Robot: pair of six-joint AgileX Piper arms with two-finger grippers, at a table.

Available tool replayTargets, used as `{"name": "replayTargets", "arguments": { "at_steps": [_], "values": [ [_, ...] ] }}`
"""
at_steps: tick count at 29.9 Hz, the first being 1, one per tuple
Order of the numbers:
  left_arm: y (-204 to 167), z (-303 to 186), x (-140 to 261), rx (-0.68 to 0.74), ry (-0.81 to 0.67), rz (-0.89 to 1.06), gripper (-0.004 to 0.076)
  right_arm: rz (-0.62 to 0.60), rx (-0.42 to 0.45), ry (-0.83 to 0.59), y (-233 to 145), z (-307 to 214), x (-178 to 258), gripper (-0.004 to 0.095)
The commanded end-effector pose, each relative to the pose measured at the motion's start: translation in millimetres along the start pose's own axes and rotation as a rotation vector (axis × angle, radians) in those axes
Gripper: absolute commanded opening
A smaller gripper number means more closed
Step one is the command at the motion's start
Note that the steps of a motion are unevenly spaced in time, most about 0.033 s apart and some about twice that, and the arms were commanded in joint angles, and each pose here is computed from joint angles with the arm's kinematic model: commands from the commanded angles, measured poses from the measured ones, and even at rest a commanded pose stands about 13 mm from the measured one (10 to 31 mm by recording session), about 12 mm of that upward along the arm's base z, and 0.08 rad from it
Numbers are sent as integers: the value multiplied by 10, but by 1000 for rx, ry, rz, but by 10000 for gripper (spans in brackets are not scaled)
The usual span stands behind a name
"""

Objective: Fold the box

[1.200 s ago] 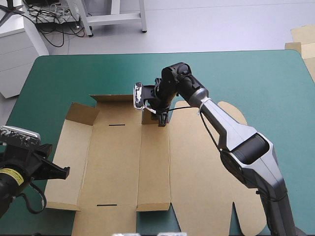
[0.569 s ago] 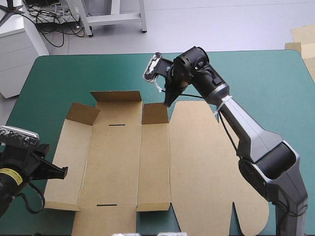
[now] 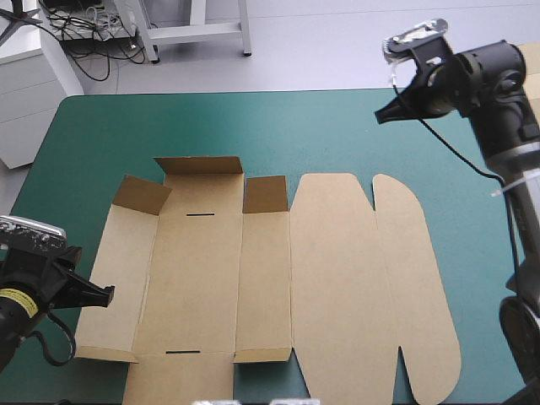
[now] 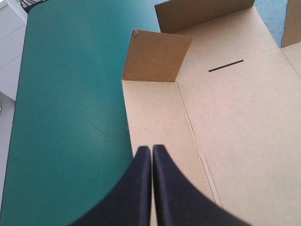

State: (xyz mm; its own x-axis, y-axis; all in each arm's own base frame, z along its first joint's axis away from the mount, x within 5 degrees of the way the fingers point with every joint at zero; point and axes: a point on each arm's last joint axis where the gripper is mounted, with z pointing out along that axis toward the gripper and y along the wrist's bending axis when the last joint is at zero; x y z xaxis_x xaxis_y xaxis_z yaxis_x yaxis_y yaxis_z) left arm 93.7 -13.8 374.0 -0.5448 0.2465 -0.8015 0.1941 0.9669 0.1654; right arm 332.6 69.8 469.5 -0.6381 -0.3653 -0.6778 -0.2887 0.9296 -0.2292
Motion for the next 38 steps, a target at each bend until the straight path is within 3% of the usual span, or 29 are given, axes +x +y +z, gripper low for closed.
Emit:
{"name": "replayTargets", "arguments": {
  "at_steps": [1,7,18,28,38],
  "values": [
    [25,-66,-125,-10,-84,0,-10,62,10,34,-157,-229,293,-20],
    [13,-15,-137,-10,-61,7,-10,69,-33,168,-32,-288,931,-19],
    [-76,278,-206,9,46,26,-8,134,-88,-3,272,-978,1833,-20],
    [-331,572,-264,206,147,52,17,159,-67,-109,388,-1310,2319,-20],
    [-615,980,-665,438,232,93,17,158,-78,-50,437,-1175,2466,-20]
  ]
}}
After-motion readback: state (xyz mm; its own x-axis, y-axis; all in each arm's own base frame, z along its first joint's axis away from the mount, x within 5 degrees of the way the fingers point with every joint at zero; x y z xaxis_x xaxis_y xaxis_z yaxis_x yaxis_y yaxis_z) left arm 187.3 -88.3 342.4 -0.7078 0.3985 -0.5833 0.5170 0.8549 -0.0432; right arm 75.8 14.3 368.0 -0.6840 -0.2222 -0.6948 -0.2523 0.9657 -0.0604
